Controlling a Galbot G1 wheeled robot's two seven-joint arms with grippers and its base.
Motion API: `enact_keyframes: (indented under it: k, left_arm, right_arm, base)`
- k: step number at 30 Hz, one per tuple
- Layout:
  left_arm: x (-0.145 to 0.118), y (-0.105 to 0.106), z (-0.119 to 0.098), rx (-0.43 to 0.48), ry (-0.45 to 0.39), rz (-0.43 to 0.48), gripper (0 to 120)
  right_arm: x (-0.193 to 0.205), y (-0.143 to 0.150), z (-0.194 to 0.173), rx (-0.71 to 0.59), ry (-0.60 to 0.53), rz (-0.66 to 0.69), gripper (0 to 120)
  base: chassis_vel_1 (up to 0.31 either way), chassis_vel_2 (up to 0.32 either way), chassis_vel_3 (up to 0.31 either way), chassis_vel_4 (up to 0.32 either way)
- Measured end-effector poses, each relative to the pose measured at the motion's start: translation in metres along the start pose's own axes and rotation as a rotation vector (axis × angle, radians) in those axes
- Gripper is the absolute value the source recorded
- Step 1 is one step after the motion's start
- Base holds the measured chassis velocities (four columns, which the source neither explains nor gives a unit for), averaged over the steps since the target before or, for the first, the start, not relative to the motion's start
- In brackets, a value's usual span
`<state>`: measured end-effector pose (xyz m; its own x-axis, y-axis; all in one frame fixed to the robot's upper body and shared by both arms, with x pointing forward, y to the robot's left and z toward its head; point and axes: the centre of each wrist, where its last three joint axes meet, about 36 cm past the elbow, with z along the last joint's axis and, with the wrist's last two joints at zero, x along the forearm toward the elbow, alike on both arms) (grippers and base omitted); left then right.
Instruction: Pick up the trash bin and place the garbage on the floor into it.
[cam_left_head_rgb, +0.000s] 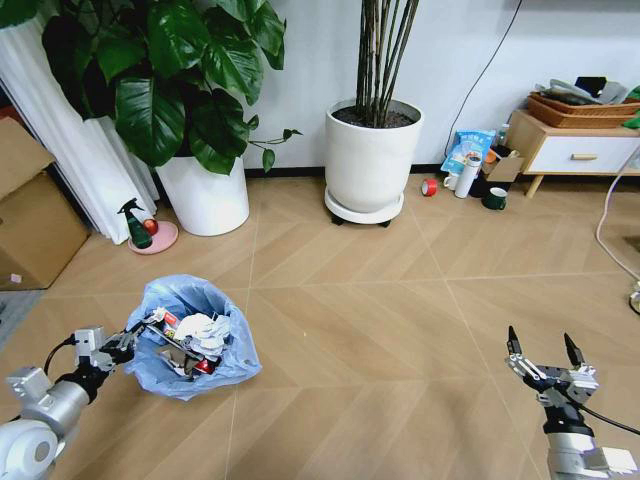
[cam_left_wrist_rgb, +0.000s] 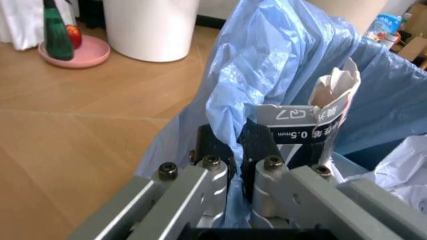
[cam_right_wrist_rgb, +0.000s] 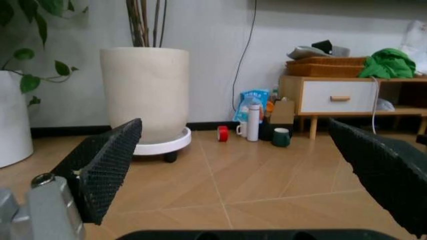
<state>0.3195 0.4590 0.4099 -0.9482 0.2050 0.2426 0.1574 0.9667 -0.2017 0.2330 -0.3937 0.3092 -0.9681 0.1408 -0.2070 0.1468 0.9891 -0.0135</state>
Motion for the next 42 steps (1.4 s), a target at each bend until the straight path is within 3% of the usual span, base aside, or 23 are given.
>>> enact_keyframes:
  k: [24,42]
  left_arm:
    - [0.0,0.0005,-0.0011,0.007,-0.005,-0.003,0]
    - [-0.0011,0.0004,-0.0022,0.01,-0.003,-0.007,0]
  right_arm:
    - [-0.0007,0.0013,-0.0001,-0.004,-0.003,-0.014,100]
    - [-0.0015,0.0016,0.0026,-0.011,-0.007,-0.022,100]
  base:
    - [0.196,-0.107,-0.199,0.118]
    - [0.275,-0.248,-0.28,0.245]
